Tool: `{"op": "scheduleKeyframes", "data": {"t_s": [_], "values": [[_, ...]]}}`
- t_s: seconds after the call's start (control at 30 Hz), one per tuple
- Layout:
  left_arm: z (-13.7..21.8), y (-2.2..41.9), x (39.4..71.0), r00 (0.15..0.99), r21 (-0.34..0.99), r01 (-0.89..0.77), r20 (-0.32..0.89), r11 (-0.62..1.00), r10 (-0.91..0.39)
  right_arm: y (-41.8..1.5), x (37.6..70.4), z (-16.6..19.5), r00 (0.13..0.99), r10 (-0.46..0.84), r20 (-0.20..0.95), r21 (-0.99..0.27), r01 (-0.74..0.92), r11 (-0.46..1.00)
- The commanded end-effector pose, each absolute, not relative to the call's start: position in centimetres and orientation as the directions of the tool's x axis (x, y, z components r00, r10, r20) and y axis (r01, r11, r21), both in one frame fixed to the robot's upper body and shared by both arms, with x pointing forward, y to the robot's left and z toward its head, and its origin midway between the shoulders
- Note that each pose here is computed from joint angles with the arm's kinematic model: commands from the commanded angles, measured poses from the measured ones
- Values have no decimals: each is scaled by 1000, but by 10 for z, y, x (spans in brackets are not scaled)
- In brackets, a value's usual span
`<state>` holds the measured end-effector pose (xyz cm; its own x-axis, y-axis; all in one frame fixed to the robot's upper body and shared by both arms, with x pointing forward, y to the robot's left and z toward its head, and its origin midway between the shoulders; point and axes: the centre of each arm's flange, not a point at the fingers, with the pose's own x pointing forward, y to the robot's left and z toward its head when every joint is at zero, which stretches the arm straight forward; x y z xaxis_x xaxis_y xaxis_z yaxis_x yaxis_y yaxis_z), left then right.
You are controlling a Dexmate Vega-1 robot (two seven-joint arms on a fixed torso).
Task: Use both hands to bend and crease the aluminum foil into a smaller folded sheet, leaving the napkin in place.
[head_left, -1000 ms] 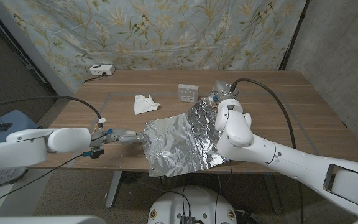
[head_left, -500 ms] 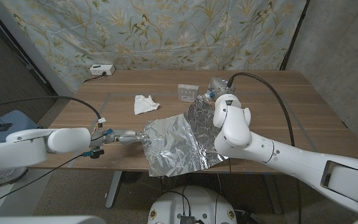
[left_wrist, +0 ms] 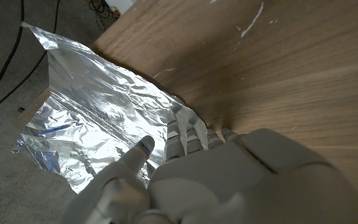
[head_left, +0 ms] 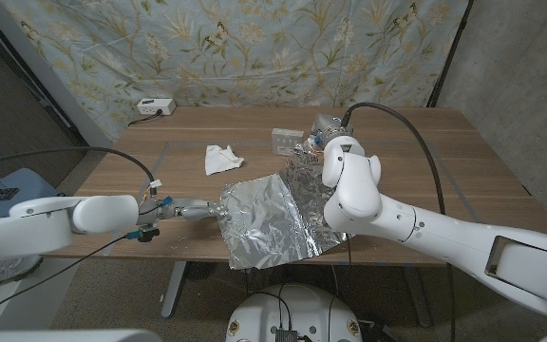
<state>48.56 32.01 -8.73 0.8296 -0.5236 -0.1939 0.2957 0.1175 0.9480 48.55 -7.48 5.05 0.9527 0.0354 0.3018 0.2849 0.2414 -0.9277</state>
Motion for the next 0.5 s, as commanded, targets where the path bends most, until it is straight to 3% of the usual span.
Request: {"op": "scheduleKeyframes", "data": {"t_s": [0.03,0.5], "values": [[-89,320,486,827,945,303,-197,123,-527,-62,485,50,964,75,256,-938,229,260],[-88,321,485,821,942,311,-199,127,-536,-46,490,59,969,103,225,-951,195,241]]}}
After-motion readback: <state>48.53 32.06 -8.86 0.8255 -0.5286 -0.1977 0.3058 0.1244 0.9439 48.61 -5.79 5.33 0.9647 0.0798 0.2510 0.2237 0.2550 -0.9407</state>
